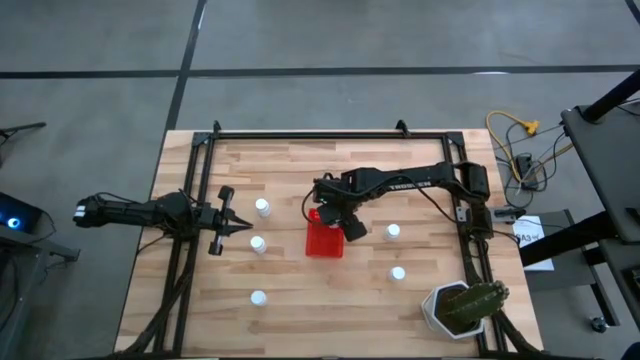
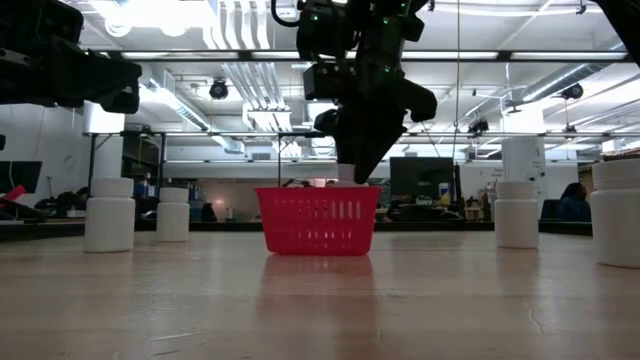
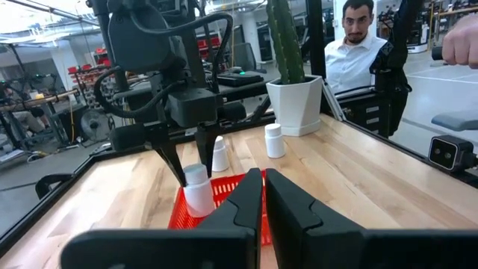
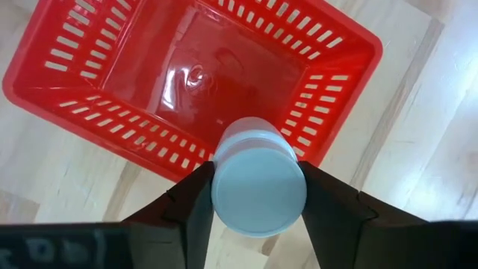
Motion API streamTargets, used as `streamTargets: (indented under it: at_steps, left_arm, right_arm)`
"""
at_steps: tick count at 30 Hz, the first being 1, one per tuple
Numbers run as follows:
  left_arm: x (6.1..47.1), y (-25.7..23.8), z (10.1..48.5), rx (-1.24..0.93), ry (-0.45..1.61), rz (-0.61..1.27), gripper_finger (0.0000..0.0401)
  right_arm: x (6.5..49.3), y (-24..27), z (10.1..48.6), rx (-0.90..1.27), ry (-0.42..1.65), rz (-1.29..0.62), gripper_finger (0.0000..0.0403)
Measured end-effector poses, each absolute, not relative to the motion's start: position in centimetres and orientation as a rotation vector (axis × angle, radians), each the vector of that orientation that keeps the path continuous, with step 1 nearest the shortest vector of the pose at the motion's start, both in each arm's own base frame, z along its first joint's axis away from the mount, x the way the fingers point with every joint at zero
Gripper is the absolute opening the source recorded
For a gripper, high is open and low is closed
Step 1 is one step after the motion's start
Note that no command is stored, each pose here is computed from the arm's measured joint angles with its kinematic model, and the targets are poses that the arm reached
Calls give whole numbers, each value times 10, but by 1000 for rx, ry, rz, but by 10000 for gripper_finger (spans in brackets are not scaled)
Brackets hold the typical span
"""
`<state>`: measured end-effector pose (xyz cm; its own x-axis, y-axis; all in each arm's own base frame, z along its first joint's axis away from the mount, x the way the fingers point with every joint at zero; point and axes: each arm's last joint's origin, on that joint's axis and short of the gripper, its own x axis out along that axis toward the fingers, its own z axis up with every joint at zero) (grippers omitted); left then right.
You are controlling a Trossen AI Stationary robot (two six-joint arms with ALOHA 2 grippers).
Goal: Pick and place pill bottles into a basket
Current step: Put the white medicine bottle into the red bin
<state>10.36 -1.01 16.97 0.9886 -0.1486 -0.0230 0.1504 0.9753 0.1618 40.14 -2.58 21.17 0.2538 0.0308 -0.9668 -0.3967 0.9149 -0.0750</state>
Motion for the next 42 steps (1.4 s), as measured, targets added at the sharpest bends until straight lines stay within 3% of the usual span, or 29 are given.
streamTargets:
  at_steps: [9, 27, 34, 42]
  left_arm:
    - [104, -10, 170, 164, 13, -151, 2]
    - [104, -10, 169, 164, 14, -151, 2]
    - [104, -10, 169, 164, 15, -151, 2]
    - [104, -10, 169, 164, 14, -151, 2]
  right_arm:
    - [399, -26, 212, -325, 1306, 298, 193]
    - [401, -25, 224, -348, 1274, 273, 196]
    - [410, -12, 241, -308, 1146, 410, 196]
    - [423, 3, 224, -370, 1105, 465, 195]
